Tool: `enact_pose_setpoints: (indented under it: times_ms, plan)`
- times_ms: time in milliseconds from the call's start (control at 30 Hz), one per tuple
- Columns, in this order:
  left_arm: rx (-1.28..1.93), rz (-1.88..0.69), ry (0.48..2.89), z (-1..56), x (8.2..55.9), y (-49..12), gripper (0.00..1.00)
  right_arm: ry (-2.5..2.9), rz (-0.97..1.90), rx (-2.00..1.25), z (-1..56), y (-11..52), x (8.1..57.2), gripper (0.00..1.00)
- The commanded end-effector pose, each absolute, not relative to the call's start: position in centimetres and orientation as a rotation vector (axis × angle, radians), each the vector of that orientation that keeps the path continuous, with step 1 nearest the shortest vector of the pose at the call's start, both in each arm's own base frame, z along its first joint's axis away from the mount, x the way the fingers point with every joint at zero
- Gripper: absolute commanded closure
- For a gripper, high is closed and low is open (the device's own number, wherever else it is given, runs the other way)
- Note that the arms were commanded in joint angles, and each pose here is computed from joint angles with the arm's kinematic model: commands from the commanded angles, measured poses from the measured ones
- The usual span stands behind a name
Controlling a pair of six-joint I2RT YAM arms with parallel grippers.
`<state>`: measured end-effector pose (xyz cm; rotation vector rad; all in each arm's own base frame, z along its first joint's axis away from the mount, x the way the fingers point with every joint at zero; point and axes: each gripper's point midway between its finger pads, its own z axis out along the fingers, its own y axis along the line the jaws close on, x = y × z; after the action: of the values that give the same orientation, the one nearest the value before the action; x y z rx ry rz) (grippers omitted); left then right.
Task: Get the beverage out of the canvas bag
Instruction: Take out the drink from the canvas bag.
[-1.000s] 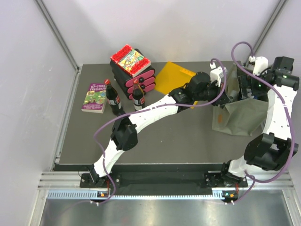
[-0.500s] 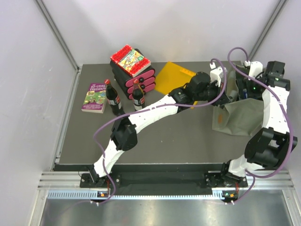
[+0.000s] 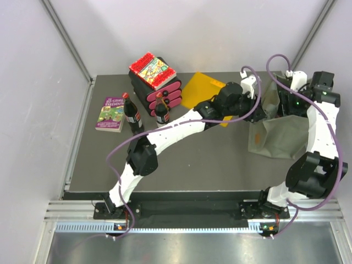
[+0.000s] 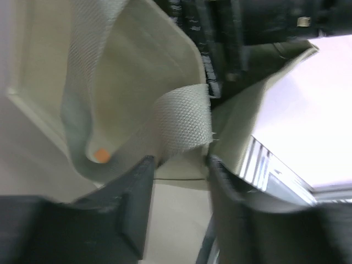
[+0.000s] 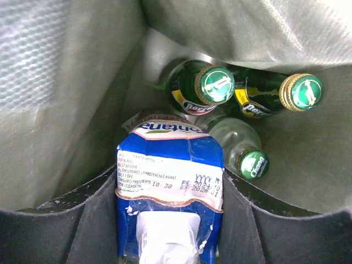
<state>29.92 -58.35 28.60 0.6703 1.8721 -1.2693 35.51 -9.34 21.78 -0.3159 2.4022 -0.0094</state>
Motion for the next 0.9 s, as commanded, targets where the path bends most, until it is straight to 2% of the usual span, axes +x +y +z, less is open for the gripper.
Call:
enact_pose_setpoints:
  times_ms: [0,133,267,400,667,867]
  plan:
    - [0.623,-1.229,1.736,34.9,31.4,-54.9,0.43,2.109,-0.052,-0.362,32.6,-7.7,36.7,0.85]
    - [0.606,-1.194,1.655,37.8,32.1,-52.4,0.31,2.030,-0.076,-0.362,36.6,-7.4,36.5,0.90]
    - [0.630,-1.171,1.626,38.1,32.4,-50.7,0.25,1.980,-0.092,-0.365,39.2,-7.3,36.2,0.93]
    - [0.674,-1.153,1.577,38.8,32.4,-49.6,0.21,1.914,-0.121,-0.369,42.2,-7.2,35.9,0.94]
    - [0.853,-1.083,1.309,41.7,31.3,-49.2,0.11,1.779,-0.139,-0.369,48.2,-6.2,34.8,0.96]
    - [0.973,-1.054,1.107,43.0,30.4,-50.0,0.10,1.699,-0.141,-0.377,50.9,-5.3,33.5,0.97]
